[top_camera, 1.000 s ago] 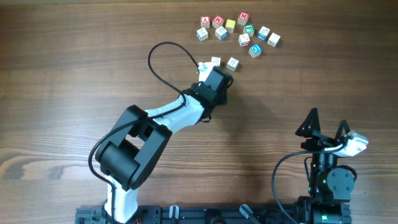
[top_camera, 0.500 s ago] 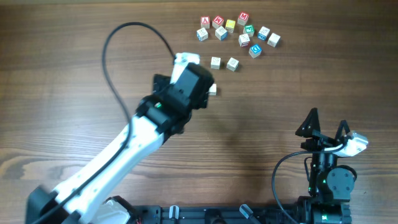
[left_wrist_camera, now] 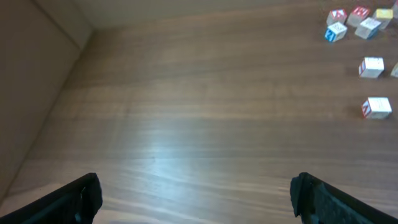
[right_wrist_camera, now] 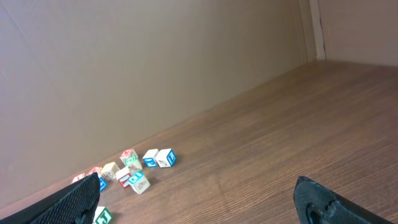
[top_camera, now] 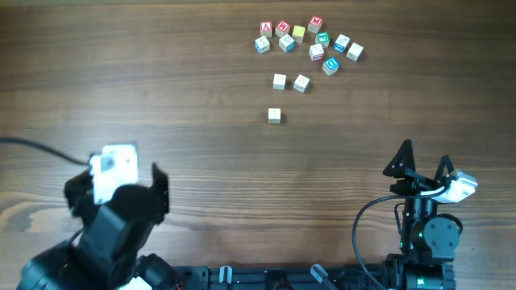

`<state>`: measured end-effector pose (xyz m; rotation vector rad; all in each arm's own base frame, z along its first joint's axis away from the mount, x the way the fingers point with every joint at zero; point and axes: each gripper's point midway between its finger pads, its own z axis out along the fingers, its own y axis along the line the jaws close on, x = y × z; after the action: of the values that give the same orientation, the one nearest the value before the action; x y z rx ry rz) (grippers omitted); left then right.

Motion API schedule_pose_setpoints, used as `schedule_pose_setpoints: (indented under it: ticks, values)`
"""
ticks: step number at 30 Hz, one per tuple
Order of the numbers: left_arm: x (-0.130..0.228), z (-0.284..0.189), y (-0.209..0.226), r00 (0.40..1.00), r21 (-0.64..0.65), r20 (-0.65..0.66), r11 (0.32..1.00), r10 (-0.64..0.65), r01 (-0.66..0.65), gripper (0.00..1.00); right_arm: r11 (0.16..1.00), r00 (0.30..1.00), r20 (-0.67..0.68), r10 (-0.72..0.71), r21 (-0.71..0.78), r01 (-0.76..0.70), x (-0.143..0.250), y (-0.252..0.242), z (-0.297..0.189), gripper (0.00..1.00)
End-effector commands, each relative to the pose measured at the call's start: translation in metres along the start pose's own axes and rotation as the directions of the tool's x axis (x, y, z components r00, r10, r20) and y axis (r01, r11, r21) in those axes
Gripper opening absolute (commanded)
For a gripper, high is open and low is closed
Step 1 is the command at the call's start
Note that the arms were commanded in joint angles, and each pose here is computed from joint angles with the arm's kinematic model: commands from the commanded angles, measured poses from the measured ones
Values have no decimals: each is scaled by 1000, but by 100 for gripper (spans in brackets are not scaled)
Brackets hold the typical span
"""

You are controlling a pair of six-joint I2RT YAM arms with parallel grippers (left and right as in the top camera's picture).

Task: Form a tower
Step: 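Place the '1' block on the table and retract the left arm, then reach the right gripper to the block cluster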

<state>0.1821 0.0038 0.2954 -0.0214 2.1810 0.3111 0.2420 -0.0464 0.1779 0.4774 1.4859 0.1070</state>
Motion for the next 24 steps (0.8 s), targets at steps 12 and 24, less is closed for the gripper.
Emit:
schedule_pose_setpoints:
  ticks: [12, 24]
  values:
    - [49, -13, -8, 986, 146, -165, 989, 38, -14, 100, 848, 863, -247, 440, -202, -490, 21, 50, -9, 100]
    - [49, -13, -8, 986, 146, -165, 989, 38, -14, 100, 814, 893, -331, 306, -396, -426, -11, 99, -22, 99]
